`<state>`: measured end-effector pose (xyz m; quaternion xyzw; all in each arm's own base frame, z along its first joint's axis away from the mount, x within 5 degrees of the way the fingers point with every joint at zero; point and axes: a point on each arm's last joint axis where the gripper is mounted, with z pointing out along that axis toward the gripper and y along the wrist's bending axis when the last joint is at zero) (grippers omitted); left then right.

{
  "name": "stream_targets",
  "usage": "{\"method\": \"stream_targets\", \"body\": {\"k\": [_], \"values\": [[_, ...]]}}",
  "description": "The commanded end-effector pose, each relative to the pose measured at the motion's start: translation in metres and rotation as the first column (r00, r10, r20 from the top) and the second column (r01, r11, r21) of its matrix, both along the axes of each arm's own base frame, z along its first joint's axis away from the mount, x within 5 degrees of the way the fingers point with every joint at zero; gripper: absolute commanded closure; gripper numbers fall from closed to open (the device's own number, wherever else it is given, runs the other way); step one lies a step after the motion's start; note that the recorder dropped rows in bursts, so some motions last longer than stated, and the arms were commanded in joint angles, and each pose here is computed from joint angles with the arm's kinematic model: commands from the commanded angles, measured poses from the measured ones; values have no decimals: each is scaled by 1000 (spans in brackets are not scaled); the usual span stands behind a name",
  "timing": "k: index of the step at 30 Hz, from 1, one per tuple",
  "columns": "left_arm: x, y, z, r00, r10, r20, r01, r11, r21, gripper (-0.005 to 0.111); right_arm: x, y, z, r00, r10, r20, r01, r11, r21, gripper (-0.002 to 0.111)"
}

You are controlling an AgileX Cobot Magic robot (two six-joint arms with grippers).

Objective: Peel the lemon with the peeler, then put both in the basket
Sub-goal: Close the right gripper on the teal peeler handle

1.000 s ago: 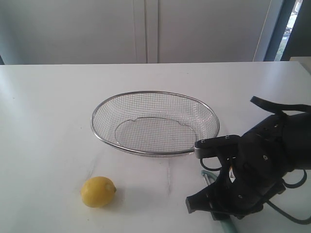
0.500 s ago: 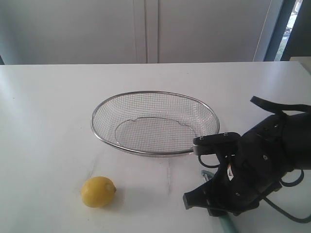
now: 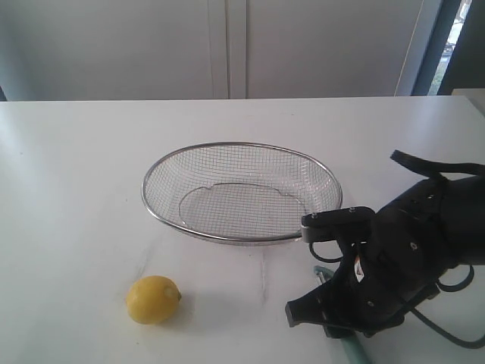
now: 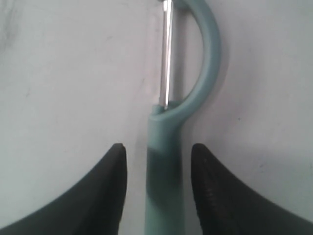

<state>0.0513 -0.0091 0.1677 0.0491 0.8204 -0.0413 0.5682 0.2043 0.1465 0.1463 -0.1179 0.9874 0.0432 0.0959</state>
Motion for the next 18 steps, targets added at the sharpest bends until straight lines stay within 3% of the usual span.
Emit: {"method": "stream_targets", "body": {"k": [1,11,18], "values": [[0,0,-1,1000,4,0,-4,1000,-6,107,0,0,-1,1000,-2,-1,2,1000,0,68],[0,0,-1,1000,4,0,-4,1000,-6,107,-5,-2,-1,998,-17,-54,16,1000,-26,68],[0,0,-1,1000,4,0,-4,1000,-6,107,-4,-2,-1,999,-17,-47,16,1000,-21,74]]}}
